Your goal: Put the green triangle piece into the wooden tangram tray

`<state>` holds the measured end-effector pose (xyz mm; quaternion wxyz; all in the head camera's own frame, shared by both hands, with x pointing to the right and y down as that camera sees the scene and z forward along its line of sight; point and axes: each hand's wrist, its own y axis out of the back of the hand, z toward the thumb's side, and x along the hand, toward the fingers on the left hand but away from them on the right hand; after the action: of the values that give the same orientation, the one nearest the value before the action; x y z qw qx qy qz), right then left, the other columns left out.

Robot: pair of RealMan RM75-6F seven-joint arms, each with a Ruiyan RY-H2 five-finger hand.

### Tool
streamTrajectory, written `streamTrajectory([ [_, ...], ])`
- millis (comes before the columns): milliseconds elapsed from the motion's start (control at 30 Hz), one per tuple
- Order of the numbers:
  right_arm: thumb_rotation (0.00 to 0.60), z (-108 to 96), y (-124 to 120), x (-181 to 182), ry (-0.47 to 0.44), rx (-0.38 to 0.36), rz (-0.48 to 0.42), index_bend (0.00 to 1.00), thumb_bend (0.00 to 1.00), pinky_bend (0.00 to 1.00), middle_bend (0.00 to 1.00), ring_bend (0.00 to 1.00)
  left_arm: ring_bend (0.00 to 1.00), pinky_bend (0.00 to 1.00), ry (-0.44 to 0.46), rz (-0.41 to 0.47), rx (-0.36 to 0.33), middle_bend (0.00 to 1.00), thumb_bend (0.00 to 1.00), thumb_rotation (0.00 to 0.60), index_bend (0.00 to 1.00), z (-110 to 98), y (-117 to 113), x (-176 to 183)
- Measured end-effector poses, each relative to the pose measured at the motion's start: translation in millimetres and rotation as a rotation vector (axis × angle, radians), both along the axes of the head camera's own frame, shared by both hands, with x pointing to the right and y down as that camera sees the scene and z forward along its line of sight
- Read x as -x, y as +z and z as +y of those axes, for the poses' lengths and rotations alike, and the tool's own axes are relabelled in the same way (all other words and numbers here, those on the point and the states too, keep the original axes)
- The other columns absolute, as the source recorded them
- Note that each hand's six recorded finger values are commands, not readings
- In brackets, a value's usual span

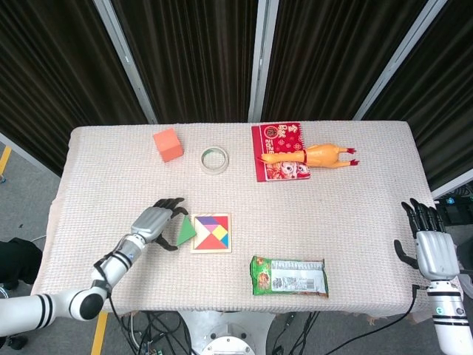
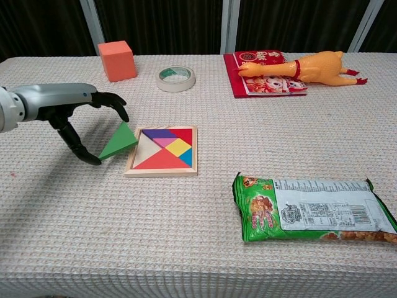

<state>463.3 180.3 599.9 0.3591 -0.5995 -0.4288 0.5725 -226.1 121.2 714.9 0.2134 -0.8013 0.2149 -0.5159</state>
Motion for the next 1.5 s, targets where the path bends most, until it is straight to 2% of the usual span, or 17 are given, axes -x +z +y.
streamTrajectory([
  [200, 0.6, -1.0, -2.1, 0.2, 0.0, -0.006, -0.004, 0.0, 0.31, 0.0, 0.0, 0.0, 0.0, 0.02, -0.024, -0.025, 0.033, 0.03, 0.0, 0.6, 0.36, -5.0, 7.9, -8.9],
  [500, 0.6, -1.8, -1.9, 2.8, -0.006, -0.005, -0.014, 0.0, 0.31, 0.0, 0.0, 0.0, 0.0, 0.02, -0.063, -0.072, -0.02, 0.06, 0.0, 0.6, 0.38, -6.0, -5.5, -22.6],
  [667, 0.6, -1.2, -1.9, 2.2, -0.003, -0.005, -0.018, 0.0, 0.31, 0.0, 0.0, 0.0, 0.0, 0.02, -0.061, -0.09, -0.001, 0.06, 0.0, 0.6, 0.38, 0.3, -6.6, -31.5],
  [800, 0.6, -0.6, -2.4, 0.9, 0.0, -0.005, -0.02, 0.0, 0.32, 0.0, 0.0, 0.0, 0.0, 0.01, -0.064, -0.094, 0.021, 0.06, 0.04, 0.6, 0.39, 4.3, -6.5, -36.4],
  [1333, 0.6, 1.6, -0.1, -2.7, 0.007, 0.001, -0.021, 0.0, 0.32, 0.0, 0.0, 0.0, 0.0, 0.01, -0.073, -0.155, 0.014, 0.06, 0.06, 0.6, 0.4, 6.4, -7.1, -40.9],
  [1500, 0.6, 2.2, 0.3, -3.5, 0.008, 0.002, -0.022, 0.0, 0.32, 0.0, 0.0, 0.0, 0.0, 0.0, -0.068, -0.18, -0.009, 0.07, 0.06, 0.6, 0.41, 4.8, -7.1, -40.7],
])
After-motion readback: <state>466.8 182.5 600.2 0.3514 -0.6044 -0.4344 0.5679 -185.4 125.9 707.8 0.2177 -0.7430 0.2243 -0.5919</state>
